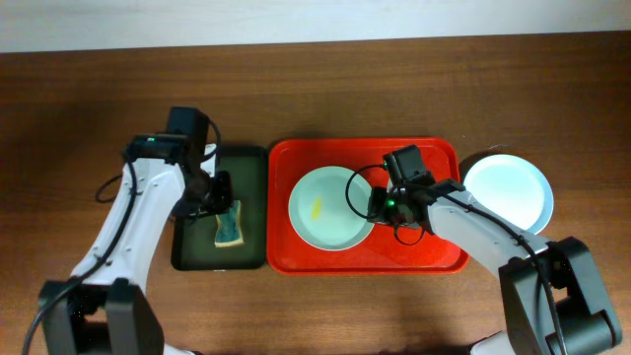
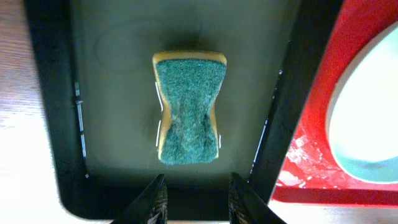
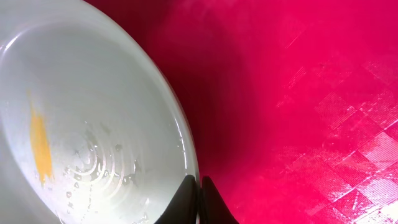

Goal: Clean dirty plates on tray and stack at the side
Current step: 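Grasp the sponge in the black tray with the left gripper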

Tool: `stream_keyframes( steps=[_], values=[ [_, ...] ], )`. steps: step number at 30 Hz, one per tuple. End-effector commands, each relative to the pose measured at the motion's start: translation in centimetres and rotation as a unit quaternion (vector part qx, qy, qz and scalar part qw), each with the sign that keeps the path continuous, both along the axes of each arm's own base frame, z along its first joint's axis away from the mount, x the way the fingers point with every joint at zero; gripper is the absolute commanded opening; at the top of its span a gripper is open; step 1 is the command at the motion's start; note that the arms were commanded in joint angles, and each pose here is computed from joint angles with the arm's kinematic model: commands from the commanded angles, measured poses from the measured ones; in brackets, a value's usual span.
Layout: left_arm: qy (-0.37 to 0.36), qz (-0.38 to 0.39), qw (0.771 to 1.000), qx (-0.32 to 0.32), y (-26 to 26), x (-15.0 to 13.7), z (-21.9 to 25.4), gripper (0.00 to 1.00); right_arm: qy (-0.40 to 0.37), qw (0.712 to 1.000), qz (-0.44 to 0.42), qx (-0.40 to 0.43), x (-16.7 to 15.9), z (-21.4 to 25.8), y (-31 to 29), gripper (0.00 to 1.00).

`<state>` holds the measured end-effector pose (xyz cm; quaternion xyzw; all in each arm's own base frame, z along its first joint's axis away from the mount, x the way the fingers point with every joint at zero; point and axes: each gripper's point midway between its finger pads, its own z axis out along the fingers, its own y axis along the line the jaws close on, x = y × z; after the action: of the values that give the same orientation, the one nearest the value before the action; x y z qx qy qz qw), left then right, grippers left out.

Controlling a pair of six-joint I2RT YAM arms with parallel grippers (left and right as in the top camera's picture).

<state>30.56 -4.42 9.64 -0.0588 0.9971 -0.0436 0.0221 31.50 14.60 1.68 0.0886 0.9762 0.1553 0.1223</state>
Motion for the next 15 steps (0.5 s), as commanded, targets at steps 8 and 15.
stream_keyframes(
  steps=[8, 15],
  values=[
    [0.054, 0.002, 0.998, 0.032, -0.1, -0.2, -4.6, 0.31, 0.008, 1.0, 0.003, -0.006, -0.5, -0.6, -0.1, 0.05],
    [0.084, 0.004, 0.996, 0.041, 0.1, -0.5, -7.1, 0.27, 0.008, 1.0, 0.003, -0.006, -0.5, -0.6, -0.1, 0.05]
  ],
)
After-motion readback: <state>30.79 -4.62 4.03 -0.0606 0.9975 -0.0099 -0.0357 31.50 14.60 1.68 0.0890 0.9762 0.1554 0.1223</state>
